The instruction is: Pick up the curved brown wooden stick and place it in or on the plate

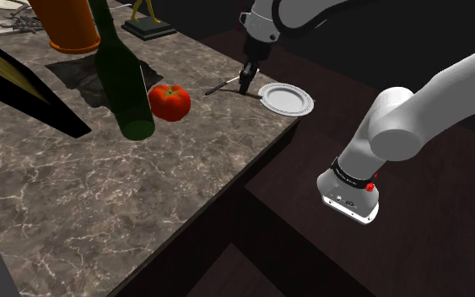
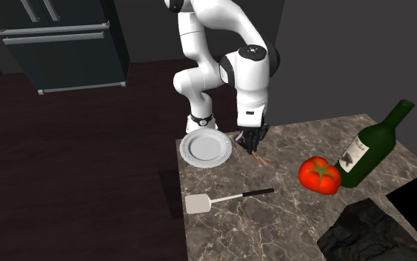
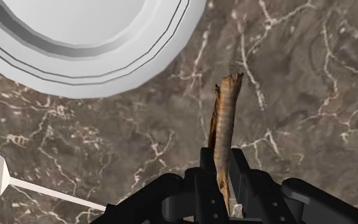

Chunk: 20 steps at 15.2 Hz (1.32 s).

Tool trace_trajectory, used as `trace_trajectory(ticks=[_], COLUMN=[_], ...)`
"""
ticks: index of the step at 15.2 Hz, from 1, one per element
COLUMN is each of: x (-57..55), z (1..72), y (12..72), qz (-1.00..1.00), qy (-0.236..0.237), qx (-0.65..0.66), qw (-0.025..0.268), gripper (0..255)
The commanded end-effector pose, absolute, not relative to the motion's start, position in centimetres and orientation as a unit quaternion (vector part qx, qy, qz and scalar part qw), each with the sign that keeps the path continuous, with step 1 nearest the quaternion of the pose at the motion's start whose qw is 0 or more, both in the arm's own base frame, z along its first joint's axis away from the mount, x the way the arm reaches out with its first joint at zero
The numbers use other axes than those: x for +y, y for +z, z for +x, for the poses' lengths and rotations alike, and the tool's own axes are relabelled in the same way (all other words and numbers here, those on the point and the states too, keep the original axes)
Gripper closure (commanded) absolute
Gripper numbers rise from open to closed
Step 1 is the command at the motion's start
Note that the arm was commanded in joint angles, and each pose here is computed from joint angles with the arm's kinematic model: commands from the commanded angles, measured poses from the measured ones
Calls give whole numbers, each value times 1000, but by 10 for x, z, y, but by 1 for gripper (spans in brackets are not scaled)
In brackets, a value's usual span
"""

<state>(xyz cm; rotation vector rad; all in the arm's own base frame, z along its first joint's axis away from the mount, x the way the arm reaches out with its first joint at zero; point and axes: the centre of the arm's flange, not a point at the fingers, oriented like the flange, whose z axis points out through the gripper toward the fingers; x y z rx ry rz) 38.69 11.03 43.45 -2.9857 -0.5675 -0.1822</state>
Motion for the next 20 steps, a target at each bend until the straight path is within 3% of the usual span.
trace_trajectory(ticks=[1, 6, 20], x=[110, 110, -45], z=[386, 386, 303], y=[446, 471, 470], qz=[-980, -980, -980], qy=[-60, -60, -60], qx=[-186, -186, -186], qw=[48, 48, 48], gripper=[255, 255, 255])
